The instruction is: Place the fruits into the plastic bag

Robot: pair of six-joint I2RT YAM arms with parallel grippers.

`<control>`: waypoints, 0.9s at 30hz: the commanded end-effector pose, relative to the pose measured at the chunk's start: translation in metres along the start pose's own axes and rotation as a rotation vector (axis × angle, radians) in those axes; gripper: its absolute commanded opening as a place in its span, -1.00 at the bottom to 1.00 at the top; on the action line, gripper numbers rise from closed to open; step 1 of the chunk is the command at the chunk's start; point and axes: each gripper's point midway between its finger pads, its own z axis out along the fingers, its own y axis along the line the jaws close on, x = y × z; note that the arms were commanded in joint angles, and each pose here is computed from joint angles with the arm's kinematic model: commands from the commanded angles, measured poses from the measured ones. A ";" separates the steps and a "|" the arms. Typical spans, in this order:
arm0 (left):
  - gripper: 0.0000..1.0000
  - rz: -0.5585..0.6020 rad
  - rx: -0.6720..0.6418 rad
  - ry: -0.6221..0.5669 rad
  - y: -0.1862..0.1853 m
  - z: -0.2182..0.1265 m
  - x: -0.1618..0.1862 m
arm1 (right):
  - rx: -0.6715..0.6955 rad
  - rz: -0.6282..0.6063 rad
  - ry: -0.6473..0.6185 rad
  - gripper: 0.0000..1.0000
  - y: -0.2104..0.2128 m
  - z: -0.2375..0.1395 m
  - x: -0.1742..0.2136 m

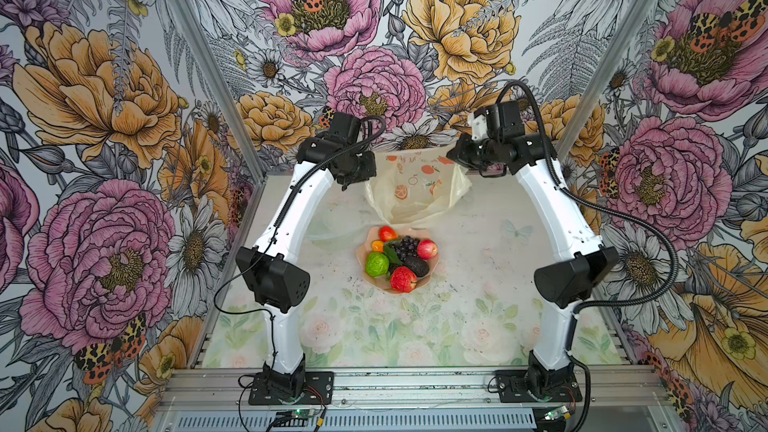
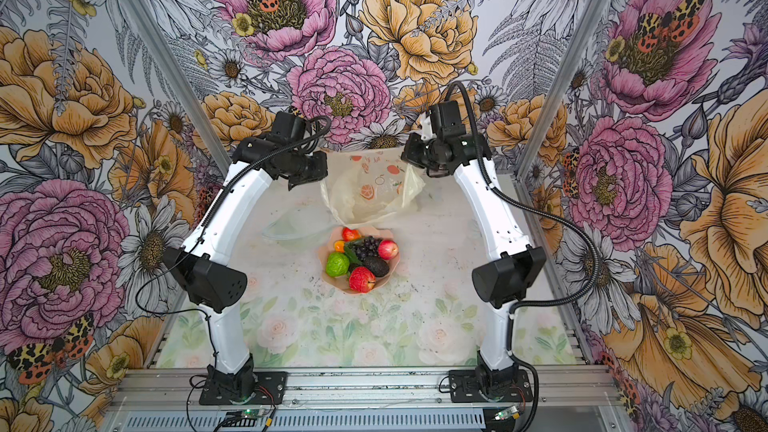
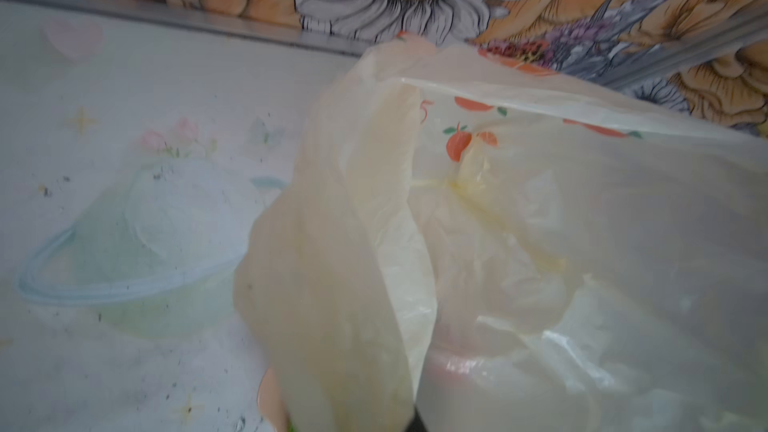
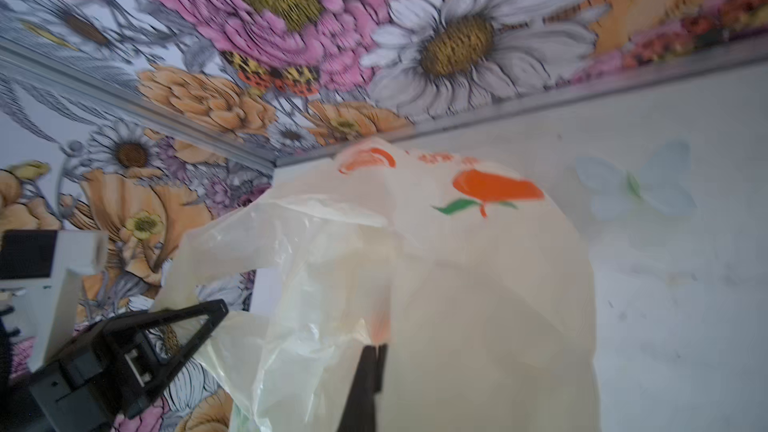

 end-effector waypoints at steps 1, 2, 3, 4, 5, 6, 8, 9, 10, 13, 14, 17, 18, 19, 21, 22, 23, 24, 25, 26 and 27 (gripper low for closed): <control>-1.00 -0.008 0.039 -0.309 -0.019 -0.082 -0.071 | -0.251 -0.142 -0.374 -1.00 0.095 -0.102 -0.078; -1.00 0.004 0.067 -0.378 -0.028 -0.104 -0.083 | -0.304 -0.173 -0.462 -1.00 0.112 -0.129 -0.090; -1.00 0.021 0.099 -0.456 -0.038 -0.131 -0.094 | -0.356 -0.196 -0.530 -1.00 0.127 -0.153 -0.098; -1.00 0.041 0.123 -0.521 -0.046 -0.156 -0.101 | -0.397 -0.217 -0.577 -1.00 0.141 -0.174 -0.102; -1.00 0.059 0.139 -0.565 -0.052 -0.176 -0.104 | -0.422 -0.237 -0.600 -1.00 0.151 -0.189 -0.103; -1.00 0.091 0.151 -0.605 -0.060 -0.195 -0.104 | -0.437 -0.258 -0.615 -1.00 0.160 -0.202 -0.101; -1.00 0.153 0.142 -0.640 -0.071 -0.213 -0.098 | -0.439 -0.313 -0.650 -1.00 0.172 -0.228 -0.093; -1.00 0.196 0.125 -0.646 -0.078 -0.216 -0.091 | -0.410 -0.334 -0.649 -1.00 0.171 -0.231 -0.086; -1.00 0.242 0.102 -0.678 -0.082 -0.235 -0.084 | -0.379 -0.348 -0.636 -1.00 0.167 -0.230 -0.077; -1.00 0.351 0.009 -0.633 -0.081 -0.191 -0.042 | -0.217 -0.295 -0.454 -1.00 0.110 -0.166 -0.040; -1.00 0.340 0.004 -0.605 -0.072 -0.171 -0.027 | -0.143 -0.248 -0.366 -1.00 0.080 -0.136 -0.020; -1.00 0.193 -0.085 -0.298 0.001 -0.063 0.050 | 0.056 -0.025 -0.028 -1.00 -0.028 -0.048 0.074; -1.00 0.125 -0.088 -0.175 0.023 -0.033 0.081 | 0.098 0.074 0.088 -1.00 -0.058 -0.027 0.109; -1.00 0.067 -0.094 -0.082 0.041 -0.012 0.109 | 0.111 0.163 0.182 -1.00 -0.078 -0.014 0.139; -1.00 0.014 -0.115 -0.024 0.060 -0.003 0.133 | 0.107 0.217 0.250 -1.00 -0.088 -0.005 0.160; -1.00 0.004 -0.118 -0.038 0.063 -0.009 0.132 | 0.096 0.197 0.231 -1.00 -0.080 -0.008 0.153; -1.00 -0.005 -0.110 -0.064 0.064 -0.017 0.124 | 0.078 0.175 0.196 -1.00 -0.070 -0.013 0.139; -1.00 -0.015 -0.094 -0.096 0.062 -0.026 0.111 | 0.052 0.148 0.148 -1.00 -0.057 -0.020 0.120; -1.00 -0.031 -0.078 -0.131 0.061 -0.036 0.094 | 0.017 0.126 0.099 -1.00 -0.041 -0.028 0.098; -1.00 -0.048 -0.055 -0.153 0.059 -0.043 0.081 | -0.017 0.108 0.062 -1.00 -0.026 -0.034 0.081; -1.00 -0.063 -0.031 -0.181 0.055 -0.052 0.066 | -0.062 0.088 0.027 -1.00 -0.009 -0.040 0.063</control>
